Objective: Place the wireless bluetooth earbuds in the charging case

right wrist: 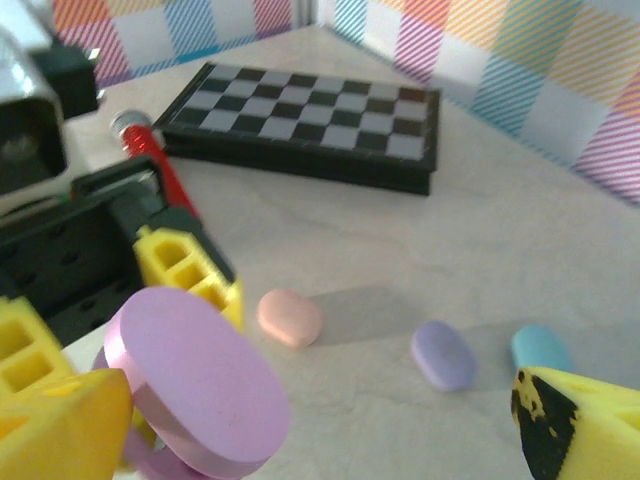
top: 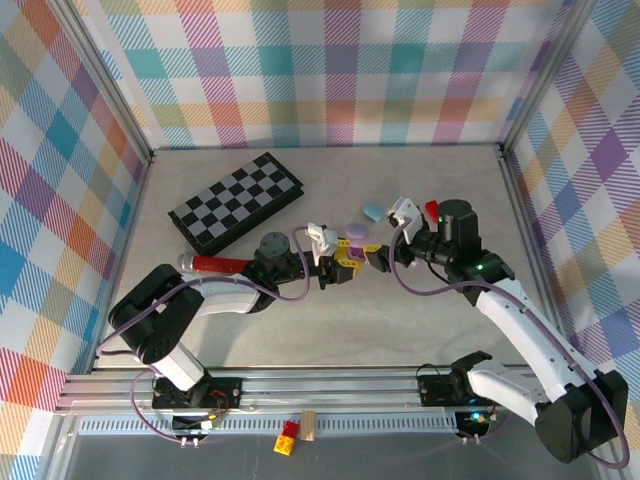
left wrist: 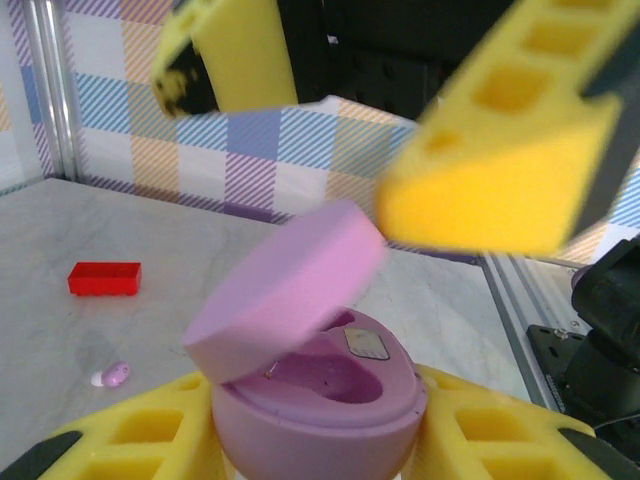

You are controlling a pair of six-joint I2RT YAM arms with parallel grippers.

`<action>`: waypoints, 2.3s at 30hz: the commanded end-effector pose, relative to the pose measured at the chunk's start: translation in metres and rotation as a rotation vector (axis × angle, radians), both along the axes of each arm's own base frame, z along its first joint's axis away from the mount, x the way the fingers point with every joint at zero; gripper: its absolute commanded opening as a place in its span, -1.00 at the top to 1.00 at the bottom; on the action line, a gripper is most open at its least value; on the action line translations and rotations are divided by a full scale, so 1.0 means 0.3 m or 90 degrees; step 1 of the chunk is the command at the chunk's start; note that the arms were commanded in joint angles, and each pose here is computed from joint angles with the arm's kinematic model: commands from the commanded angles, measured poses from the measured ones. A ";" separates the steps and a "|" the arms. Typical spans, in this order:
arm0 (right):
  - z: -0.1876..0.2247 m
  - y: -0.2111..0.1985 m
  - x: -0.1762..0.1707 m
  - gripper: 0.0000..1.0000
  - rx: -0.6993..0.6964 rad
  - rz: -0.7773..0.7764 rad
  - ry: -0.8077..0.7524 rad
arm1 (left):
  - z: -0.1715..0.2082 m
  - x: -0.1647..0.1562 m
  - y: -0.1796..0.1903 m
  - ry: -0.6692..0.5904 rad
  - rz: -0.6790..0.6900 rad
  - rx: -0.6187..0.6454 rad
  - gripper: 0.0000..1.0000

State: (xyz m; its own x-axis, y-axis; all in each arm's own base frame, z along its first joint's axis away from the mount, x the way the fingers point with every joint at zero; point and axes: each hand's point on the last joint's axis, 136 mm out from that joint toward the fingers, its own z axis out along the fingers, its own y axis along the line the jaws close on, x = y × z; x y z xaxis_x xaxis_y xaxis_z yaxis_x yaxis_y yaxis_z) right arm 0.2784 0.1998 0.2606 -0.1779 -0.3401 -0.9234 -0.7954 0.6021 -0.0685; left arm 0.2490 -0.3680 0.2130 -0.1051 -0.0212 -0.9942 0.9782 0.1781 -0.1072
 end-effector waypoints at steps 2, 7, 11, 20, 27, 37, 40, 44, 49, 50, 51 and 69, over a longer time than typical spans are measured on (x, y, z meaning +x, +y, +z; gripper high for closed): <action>0.054 -0.032 0.051 -0.93 0.014 -0.058 -0.051 | 0.094 -0.050 -0.002 -0.047 -0.040 -0.039 0.20; 0.091 -0.011 0.013 -0.97 0.054 -0.028 -0.045 | 0.086 -0.032 0.010 -0.041 -0.026 -0.040 0.21; 0.158 0.031 -0.082 -0.98 0.123 0.057 -0.054 | 0.076 0.012 0.041 -0.034 0.001 -0.050 0.20; 0.010 -0.330 0.150 -0.87 0.343 -0.341 0.166 | 0.066 0.064 0.119 -0.038 0.048 -0.053 0.20; -0.337 -0.489 0.209 -0.53 0.396 -0.523 0.458 | 0.062 0.054 0.136 -0.041 0.050 -0.046 0.20; -0.649 -0.485 0.222 -0.14 0.371 -0.570 0.673 | 0.090 0.043 0.133 -0.051 0.039 -0.048 0.20; -0.692 -0.473 0.226 -0.07 0.369 -0.563 0.707 | 0.085 0.043 0.133 -0.049 0.039 -0.043 0.20; -0.731 -0.465 0.228 0.05 0.363 -0.561 0.737 | 0.083 0.043 0.132 -0.048 0.037 -0.042 0.20; -0.758 -0.469 0.221 0.20 0.343 -0.570 0.755 | 0.085 0.044 0.130 -0.048 0.036 -0.042 0.21; -0.763 -0.471 0.221 0.23 0.337 -0.571 0.757 | 0.083 0.044 0.129 -0.048 0.035 -0.042 0.21; -0.767 -0.472 0.220 0.25 0.330 -0.574 0.760 | 0.082 0.044 0.129 -0.046 0.034 -0.042 0.20; -0.810 -0.435 0.195 0.40 0.172 -0.576 0.781 | 0.074 0.037 0.131 -0.046 0.030 -0.043 0.20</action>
State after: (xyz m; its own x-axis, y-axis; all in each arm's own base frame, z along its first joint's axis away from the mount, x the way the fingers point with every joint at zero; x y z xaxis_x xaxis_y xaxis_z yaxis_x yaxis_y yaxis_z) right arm 0.3424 0.0678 0.0241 -0.8721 0.4796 -0.0973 0.3509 0.7515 0.5587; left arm 0.2631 -0.3308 0.2219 -0.0773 -0.0687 -0.9946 0.9673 0.2365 -0.0915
